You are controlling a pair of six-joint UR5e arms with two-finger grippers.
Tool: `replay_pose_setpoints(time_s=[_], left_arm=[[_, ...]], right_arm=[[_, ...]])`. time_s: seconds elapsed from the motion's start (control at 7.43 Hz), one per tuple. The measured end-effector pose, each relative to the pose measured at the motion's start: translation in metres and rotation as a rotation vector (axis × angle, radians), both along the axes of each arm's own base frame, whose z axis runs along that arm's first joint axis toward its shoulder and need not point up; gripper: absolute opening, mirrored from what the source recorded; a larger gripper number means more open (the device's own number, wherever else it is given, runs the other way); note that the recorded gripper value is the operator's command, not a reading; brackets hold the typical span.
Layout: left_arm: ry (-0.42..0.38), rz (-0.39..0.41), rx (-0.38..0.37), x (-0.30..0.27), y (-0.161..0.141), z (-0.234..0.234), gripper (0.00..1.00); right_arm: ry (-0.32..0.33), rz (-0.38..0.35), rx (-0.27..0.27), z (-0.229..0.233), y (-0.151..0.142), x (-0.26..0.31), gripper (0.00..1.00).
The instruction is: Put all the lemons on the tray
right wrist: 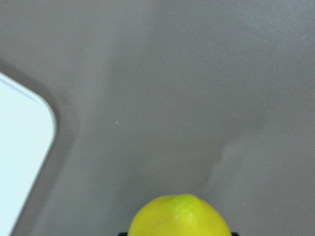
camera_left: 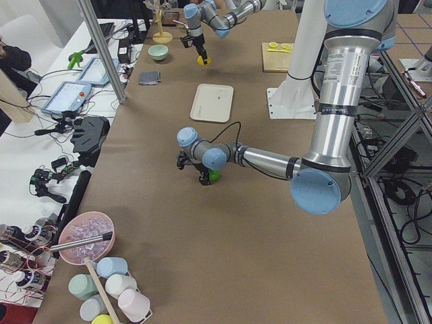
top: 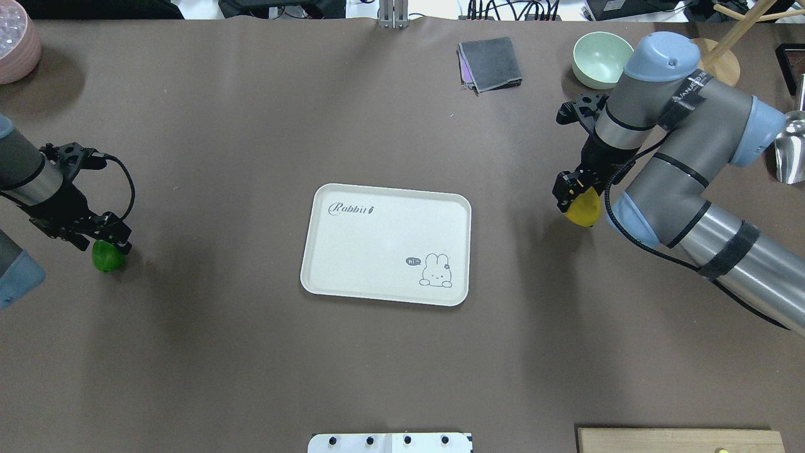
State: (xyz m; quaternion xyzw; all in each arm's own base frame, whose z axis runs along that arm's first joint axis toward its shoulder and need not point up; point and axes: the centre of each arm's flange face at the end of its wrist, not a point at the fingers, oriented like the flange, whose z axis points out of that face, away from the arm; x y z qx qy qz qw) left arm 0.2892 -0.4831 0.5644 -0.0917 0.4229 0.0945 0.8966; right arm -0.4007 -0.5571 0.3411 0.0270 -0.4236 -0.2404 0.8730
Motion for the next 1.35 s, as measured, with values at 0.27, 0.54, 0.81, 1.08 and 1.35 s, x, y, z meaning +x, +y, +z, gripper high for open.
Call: replay_pose_setpoints(time_s=[0.27,0.54,0.81,1.08,1.35], left_arm=[[0.076,0.026,-0.087,-0.004,0.002,-0.004,0.0],[0.138,0.005,-0.134,-0.025,-0.009,-0.039,0.0],[0.169,-0.014,-0.105,-0.018,-0.046,-0.12,0.0],[0.184,-0.015,-0.08,0.013,-0.076,-0.19,0.0],[0.166,0.013,-0.053,0.07,-0.08,-0.234,0.0]], right_arm=[[-0.107,-0.043,0.118,-0.055,0.009,-0.031,0.24],[-0.205,-0.094,0.233,-0.072,0.021,-0.053,0.24],[-0.261,-0.175,0.337,-0.052,0.028,-0.086,0.25],[-0.286,-0.217,0.374,-0.046,0.034,-0.112,0.99],[-0.293,-0.228,0.382,-0.048,0.035,-0.12,1.0]])
